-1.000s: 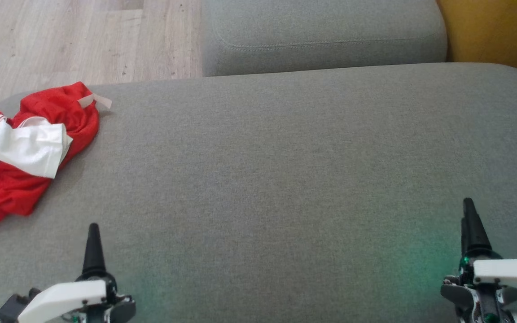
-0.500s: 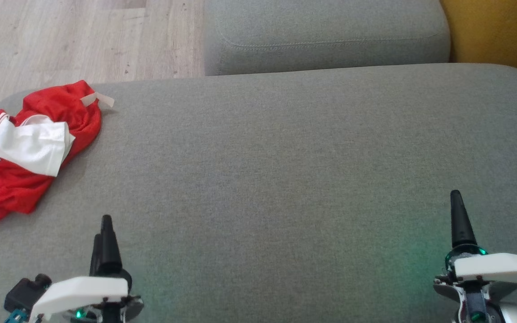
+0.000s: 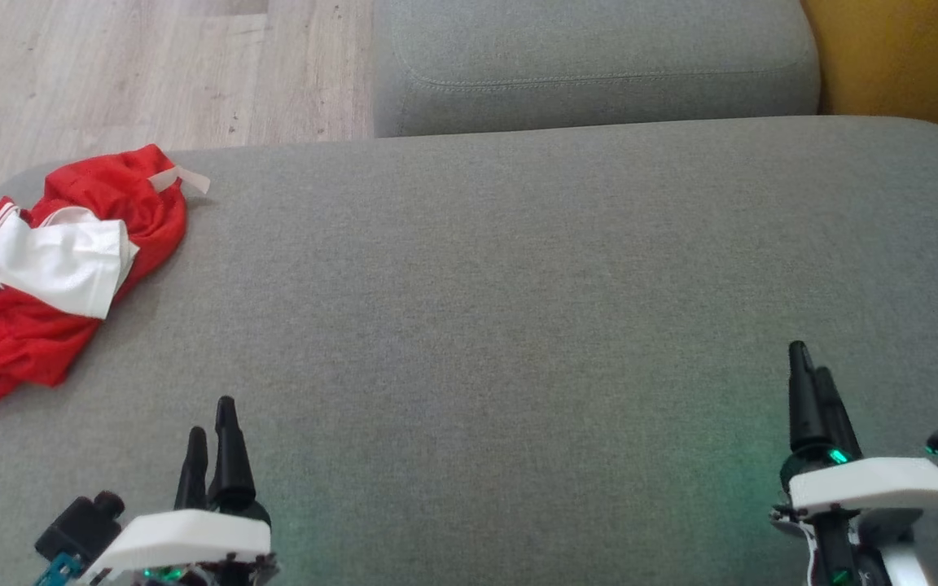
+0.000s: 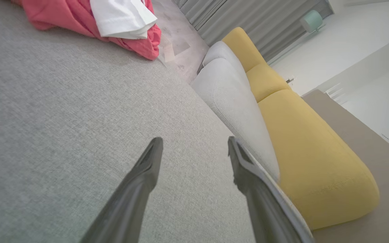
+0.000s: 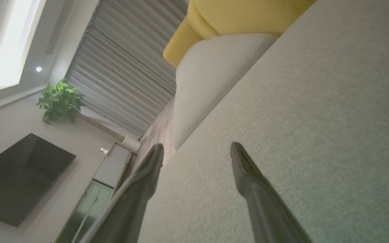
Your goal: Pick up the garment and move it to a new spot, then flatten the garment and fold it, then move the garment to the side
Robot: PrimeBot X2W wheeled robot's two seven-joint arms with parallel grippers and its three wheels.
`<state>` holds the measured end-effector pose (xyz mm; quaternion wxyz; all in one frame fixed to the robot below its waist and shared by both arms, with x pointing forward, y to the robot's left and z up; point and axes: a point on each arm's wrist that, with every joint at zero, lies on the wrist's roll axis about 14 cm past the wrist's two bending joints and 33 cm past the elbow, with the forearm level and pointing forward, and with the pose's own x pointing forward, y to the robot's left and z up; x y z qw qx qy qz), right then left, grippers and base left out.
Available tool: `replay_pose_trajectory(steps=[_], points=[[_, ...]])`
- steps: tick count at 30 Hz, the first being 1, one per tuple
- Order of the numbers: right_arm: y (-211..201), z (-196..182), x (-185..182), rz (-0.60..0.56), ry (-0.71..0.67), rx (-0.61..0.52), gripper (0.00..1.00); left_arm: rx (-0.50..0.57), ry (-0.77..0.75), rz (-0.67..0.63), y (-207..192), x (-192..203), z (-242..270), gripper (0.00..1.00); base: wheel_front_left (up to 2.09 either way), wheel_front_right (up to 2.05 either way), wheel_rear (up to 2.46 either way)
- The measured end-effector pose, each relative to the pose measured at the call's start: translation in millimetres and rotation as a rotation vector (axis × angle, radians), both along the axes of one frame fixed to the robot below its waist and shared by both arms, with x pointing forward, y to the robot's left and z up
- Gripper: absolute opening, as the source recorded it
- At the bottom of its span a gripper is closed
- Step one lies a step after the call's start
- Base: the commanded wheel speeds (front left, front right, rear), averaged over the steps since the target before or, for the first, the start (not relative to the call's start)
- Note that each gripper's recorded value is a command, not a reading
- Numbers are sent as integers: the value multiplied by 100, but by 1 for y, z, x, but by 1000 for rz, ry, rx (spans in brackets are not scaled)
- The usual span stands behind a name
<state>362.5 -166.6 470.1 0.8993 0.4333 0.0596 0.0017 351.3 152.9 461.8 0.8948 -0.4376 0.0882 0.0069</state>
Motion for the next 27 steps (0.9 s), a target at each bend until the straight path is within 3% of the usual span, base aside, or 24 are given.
replay_pose_trajectory(steps=[27], points=[[24, -3, -5, 107, -48, -348, 100, 314, -39, -37, -9, -8, 0, 100, 0, 0, 0]])
